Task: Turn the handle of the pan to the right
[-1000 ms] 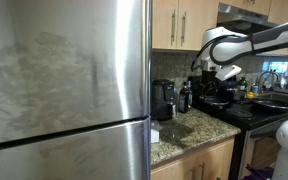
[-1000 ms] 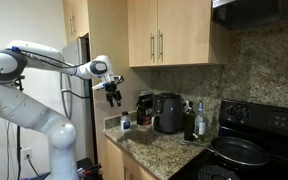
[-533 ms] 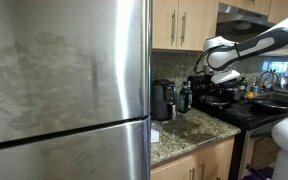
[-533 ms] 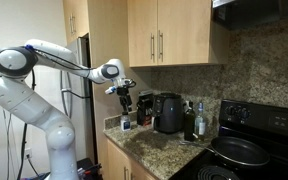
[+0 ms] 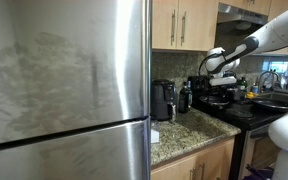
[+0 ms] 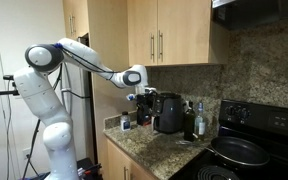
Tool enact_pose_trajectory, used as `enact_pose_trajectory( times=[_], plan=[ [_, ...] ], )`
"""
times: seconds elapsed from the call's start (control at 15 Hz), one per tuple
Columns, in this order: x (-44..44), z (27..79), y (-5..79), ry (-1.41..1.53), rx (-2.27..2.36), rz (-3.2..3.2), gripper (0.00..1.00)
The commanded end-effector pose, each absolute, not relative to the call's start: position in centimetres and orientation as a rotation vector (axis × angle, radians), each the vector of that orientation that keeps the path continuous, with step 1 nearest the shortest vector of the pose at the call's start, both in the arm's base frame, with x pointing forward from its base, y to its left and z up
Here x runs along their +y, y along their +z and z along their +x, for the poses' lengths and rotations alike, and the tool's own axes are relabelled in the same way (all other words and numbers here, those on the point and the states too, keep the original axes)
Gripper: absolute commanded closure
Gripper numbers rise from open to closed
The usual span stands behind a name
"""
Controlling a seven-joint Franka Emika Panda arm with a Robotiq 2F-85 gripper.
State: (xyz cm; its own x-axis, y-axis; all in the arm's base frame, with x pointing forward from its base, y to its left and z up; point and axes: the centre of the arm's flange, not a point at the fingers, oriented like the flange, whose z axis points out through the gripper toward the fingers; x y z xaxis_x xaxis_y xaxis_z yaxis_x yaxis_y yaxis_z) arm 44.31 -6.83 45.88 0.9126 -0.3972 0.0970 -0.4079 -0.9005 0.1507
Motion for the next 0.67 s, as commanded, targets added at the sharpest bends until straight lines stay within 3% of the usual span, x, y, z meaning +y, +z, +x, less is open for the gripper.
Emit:
enact_pose_trajectory(
  times=[0.0, 0.47, 0.6],
  plan=[
    [-7.9, 47.1, 44.5, 0.072, -0.689, 2.881, 0.00],
    [-13.2, 56.9, 44.7, 0.270, -1.085, 2.806, 0.00],
    [-13.4, 58.1, 45.2, 0.179, -1.160, 2.826, 0.00]
  ],
)
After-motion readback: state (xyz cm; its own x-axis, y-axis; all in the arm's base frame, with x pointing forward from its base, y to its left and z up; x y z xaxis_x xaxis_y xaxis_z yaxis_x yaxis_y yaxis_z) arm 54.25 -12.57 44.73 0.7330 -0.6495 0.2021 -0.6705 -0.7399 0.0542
